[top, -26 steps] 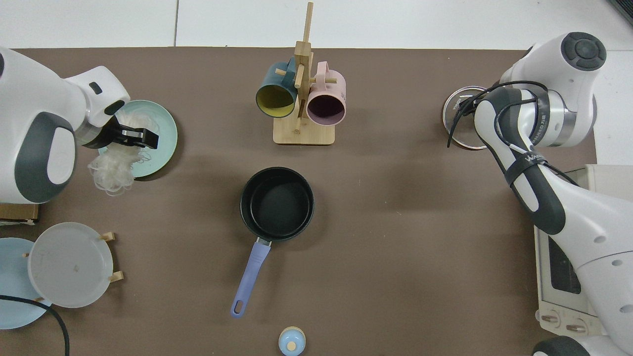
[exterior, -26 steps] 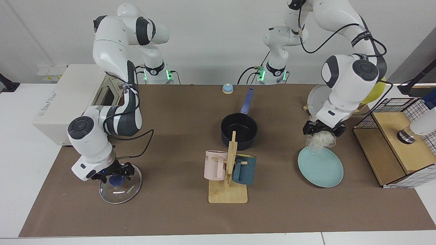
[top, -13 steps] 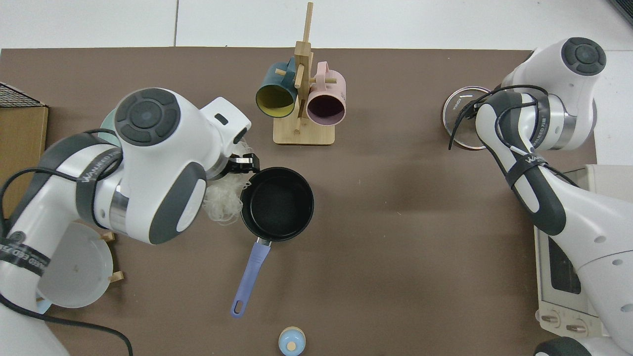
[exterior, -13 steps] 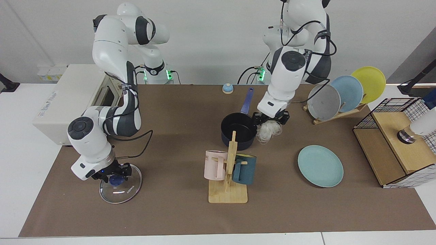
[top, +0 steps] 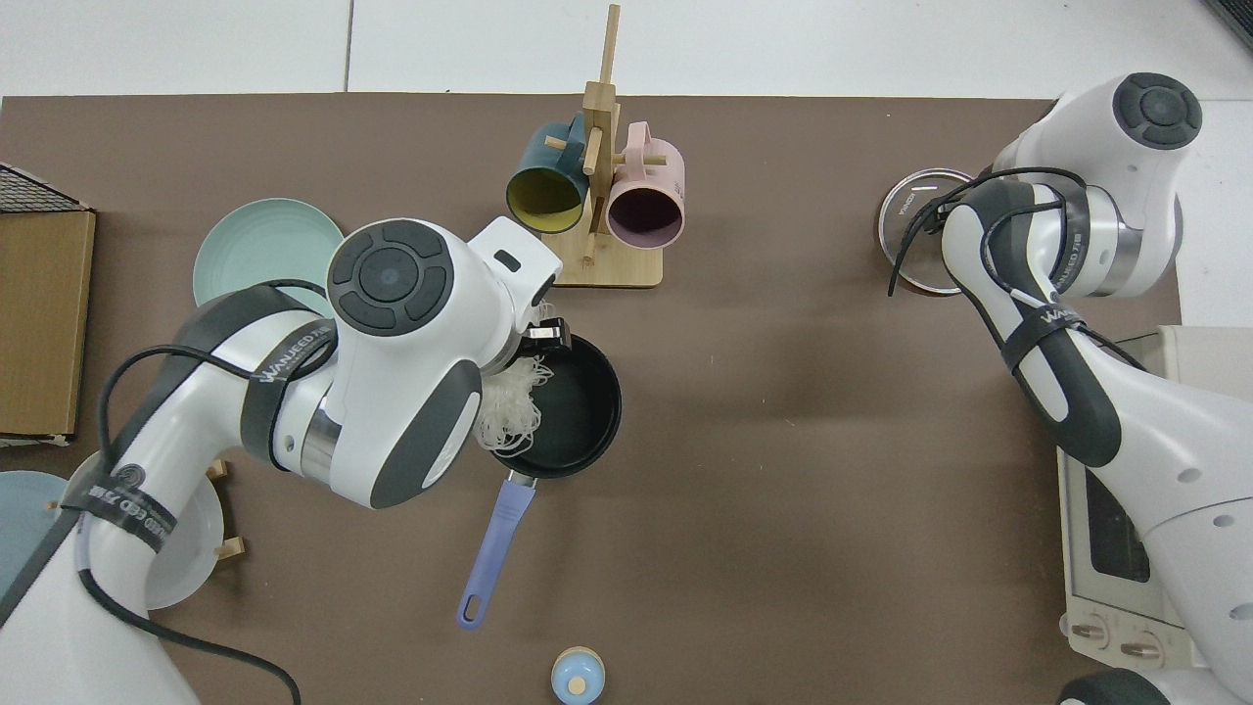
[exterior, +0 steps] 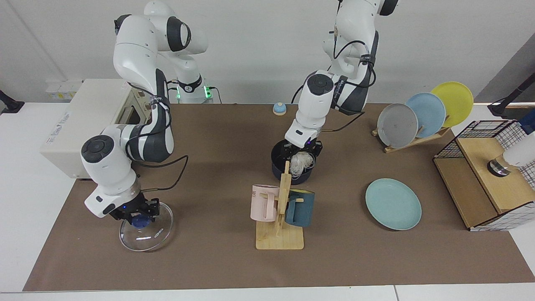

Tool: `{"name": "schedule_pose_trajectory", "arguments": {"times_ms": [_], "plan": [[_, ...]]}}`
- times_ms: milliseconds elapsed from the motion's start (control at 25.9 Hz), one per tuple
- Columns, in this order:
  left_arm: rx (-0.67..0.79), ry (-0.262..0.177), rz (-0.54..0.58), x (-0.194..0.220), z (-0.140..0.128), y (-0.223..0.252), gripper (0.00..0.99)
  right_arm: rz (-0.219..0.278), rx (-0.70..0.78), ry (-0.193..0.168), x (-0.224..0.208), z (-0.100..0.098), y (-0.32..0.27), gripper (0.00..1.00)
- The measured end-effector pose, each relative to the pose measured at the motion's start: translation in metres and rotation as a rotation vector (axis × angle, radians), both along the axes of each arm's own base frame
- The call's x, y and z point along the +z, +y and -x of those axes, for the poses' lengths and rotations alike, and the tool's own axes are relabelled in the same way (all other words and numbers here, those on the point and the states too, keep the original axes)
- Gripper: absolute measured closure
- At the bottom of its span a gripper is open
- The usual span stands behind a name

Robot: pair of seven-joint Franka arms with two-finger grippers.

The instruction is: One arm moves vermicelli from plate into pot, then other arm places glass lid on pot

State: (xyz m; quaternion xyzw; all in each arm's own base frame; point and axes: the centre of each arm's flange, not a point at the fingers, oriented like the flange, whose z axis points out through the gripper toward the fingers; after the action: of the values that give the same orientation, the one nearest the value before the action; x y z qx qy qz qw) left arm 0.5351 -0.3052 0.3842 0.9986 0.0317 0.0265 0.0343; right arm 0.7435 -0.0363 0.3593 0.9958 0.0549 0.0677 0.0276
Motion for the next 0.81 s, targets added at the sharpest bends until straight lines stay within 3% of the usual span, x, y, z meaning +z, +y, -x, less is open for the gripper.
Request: {"name": "schedule_pose_trajectory", "arguments": {"times_ms": [155, 348, 464, 502, 657, 734, 812], "plan": [[0.005, 0.000, 0.003, -0.016, 0.006, 0.000, 0.595, -0.006, -0.001, -0.017, 0.031, 0.005, 0.002, 0.34], [0.012, -0.001, 0.004, -0.017, 0.007, 0.001, 0.581, -0.019, -0.012, 0.008, 0.072, 0.019, 0.007, 0.34], [0.020, -0.002, 0.005, -0.017, 0.006, 0.002, 0.449, -0.029, -0.024, 0.037, 0.105, 0.036, 0.013, 0.34], [0.021, -0.003, 0.005, -0.016, 0.006, 0.002, 0.348, -0.032, -0.029, 0.047, 0.115, 0.043, 0.015, 0.34], [0.032, -0.017, 0.008, -0.009, 0.003, 0.007, 0.093, -0.044, -0.040, 0.079, 0.155, 0.079, 0.017, 0.34], [0.047, -0.029, 0.009, -0.001, -0.001, 0.015, 0.000, -0.049, -0.043, 0.088, 0.168, 0.097, 0.016, 0.34], [0.066, -0.038, 0.008, 0.009, -0.008, 0.028, 0.000, -0.053, -0.046, 0.092, 0.178, 0.116, 0.014, 0.34]]}}
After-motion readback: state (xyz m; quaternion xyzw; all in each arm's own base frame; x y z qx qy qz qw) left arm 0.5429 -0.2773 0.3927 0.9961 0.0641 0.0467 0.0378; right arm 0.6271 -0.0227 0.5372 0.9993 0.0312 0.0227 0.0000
